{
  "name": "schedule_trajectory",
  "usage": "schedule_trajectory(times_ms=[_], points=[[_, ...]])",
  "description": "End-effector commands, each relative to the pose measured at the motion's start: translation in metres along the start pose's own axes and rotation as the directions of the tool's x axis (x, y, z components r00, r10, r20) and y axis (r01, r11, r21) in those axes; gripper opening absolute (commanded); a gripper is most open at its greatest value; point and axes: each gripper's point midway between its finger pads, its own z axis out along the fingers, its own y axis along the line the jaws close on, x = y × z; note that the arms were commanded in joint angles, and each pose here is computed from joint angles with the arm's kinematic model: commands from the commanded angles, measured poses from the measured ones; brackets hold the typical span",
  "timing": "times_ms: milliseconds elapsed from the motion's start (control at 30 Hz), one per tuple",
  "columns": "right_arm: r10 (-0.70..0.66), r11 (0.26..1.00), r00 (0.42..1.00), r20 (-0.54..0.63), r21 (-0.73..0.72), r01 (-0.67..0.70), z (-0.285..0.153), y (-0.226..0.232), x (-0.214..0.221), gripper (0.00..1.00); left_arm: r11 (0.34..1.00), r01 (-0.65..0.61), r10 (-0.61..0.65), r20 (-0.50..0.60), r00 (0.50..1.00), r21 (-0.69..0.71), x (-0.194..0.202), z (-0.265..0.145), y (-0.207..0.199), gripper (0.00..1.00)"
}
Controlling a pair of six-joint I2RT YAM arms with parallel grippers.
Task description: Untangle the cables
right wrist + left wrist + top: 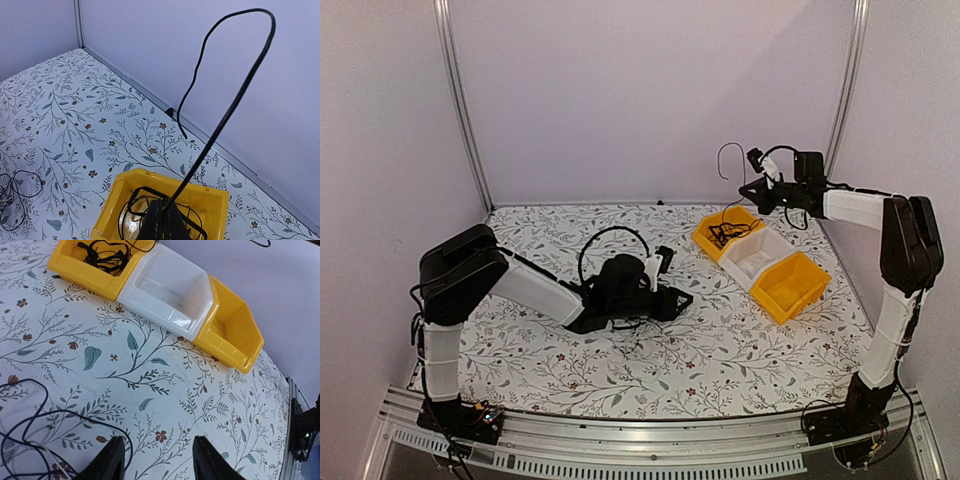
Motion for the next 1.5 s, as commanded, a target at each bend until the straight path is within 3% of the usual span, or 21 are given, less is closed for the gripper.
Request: schedule_trajectory(times_ms=[0,267,567,833,1100,1467], points=[[-0.019,1.0,0.999,-0.038,0.023,0.019,-0.001,-0.002,0.016,0.0,1.0,-0.009,0.009,-0.005,1.0,0.016,0.004,0.004,-0.005,0.46],[-0.016,0.999,0.99,-0.142,0.04,0.022,0.017,-0.008,0.063,0.0,1.0,-0.008,0.009,-0.008,1.0,0.014,0.006,0.004,-0.004,0.46],[-0.096,0.991,0.96,-0.263,0.061,0.116,0.025,-0.016,0.107,0.0,1.0,-0.007,0.007,-0.007,1.0,0.006,0.006,0.004,-0.002,0.46],[-0.137,0.986,0.939,-0.317,0.051,0.161,0.023,-0.016,0.12,0.0,1.0,-0.003,0.004,-0.009,1.0,0.007,0.008,0.005,-0.001,0.46],[-0.256,0.954,0.869,-0.424,0.037,0.299,0.02,-0.028,0.139,0.0,1.0,-0.003,0.003,-0.008,1.0,0.007,0.008,0.006,-0.001,0.46],[-0.351,0.903,0.822,-0.448,0.07,0.424,0.035,-0.056,0.12,0.0,1.0,0.001,-0.001,-0.011,1.0,0.004,0.01,0.007,0.001,0.46]])
